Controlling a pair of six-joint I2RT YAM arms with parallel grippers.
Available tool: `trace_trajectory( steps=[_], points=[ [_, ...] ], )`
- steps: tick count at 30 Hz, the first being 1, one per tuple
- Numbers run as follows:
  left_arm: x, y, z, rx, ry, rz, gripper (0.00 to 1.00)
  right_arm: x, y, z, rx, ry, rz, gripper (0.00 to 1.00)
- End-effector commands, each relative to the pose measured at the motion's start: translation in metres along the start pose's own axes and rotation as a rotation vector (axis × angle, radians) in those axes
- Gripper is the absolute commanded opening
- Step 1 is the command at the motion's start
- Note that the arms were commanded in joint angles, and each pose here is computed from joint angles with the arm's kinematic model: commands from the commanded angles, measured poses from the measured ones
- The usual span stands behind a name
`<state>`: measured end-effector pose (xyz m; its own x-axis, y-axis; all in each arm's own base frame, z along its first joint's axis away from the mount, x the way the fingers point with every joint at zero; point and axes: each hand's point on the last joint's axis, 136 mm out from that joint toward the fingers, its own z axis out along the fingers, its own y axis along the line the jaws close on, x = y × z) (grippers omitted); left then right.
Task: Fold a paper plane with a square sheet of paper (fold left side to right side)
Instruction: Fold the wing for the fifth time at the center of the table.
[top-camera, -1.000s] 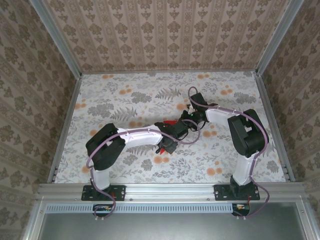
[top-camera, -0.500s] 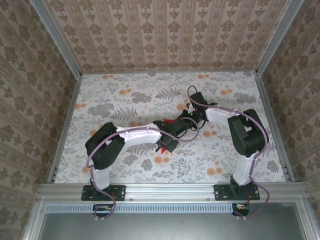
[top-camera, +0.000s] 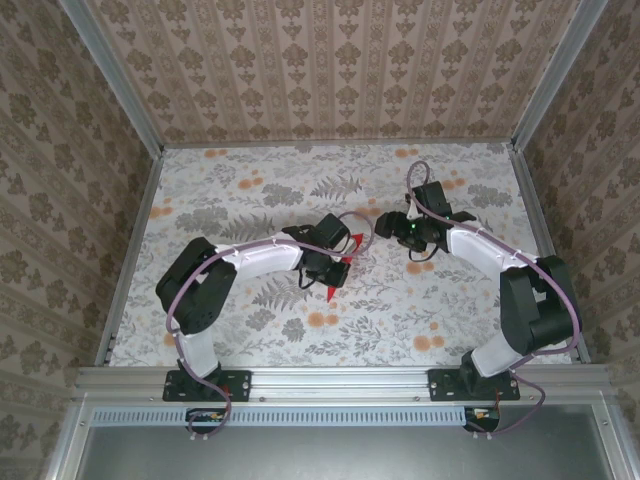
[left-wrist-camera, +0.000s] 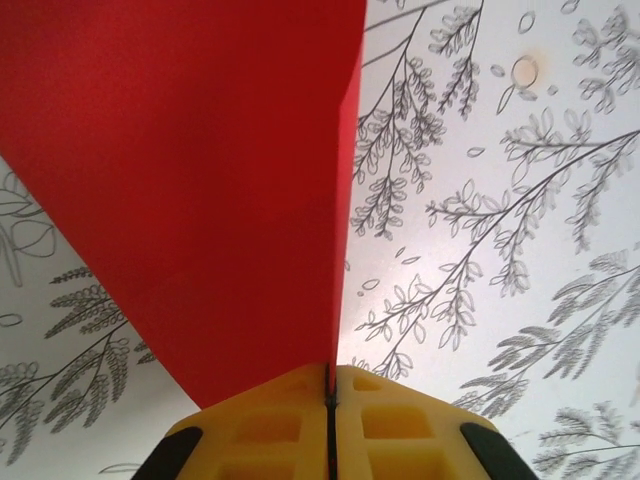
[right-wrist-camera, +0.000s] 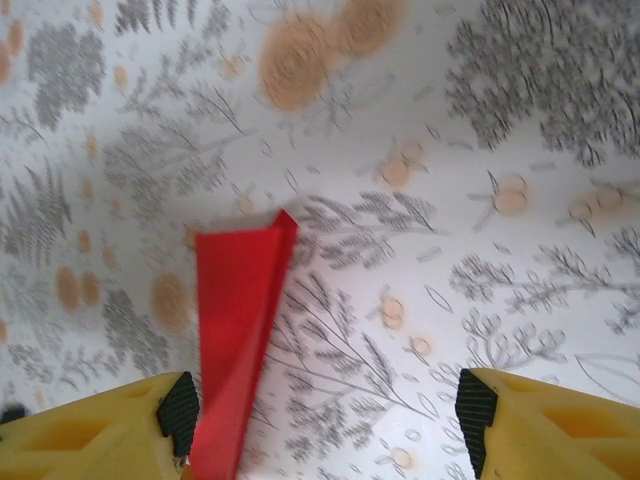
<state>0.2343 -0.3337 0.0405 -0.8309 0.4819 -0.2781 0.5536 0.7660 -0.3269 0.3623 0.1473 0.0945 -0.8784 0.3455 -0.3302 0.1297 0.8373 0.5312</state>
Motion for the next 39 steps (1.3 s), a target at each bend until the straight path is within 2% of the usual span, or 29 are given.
trace_trajectory(
  steps=[1, 13, 20, 30, 39],
  points=[
    [-0.004, -0.013, -0.006, 0.148, -0.002, -0.101, 0.08, 0.012, -0.010, 0.001, 0.009, -0.004, -0.030, 0.73],
    [-0.018, -0.011, -0.002, 0.348, -0.047, -0.288, 0.08, 0.044, 0.000, 0.020, -0.112, 0.047, -0.071, 0.73],
    [-0.020, -0.001, 0.000, 0.415, -0.085, -0.373, 0.07, 0.056, 0.011, 0.031, -0.148, 0.063, -0.103, 0.73],
    [-0.021, -0.002, -0.003, 0.543, -0.106, -0.421, 0.07, 0.070, 0.025, 0.047, -0.179, 0.087, -0.136, 0.73],
    [-0.022, -0.001, -0.003, 0.583, -0.112, -0.457, 0.07, 0.067, 0.039, 0.057, -0.258, 0.059, -0.072, 0.71]
  ],
)
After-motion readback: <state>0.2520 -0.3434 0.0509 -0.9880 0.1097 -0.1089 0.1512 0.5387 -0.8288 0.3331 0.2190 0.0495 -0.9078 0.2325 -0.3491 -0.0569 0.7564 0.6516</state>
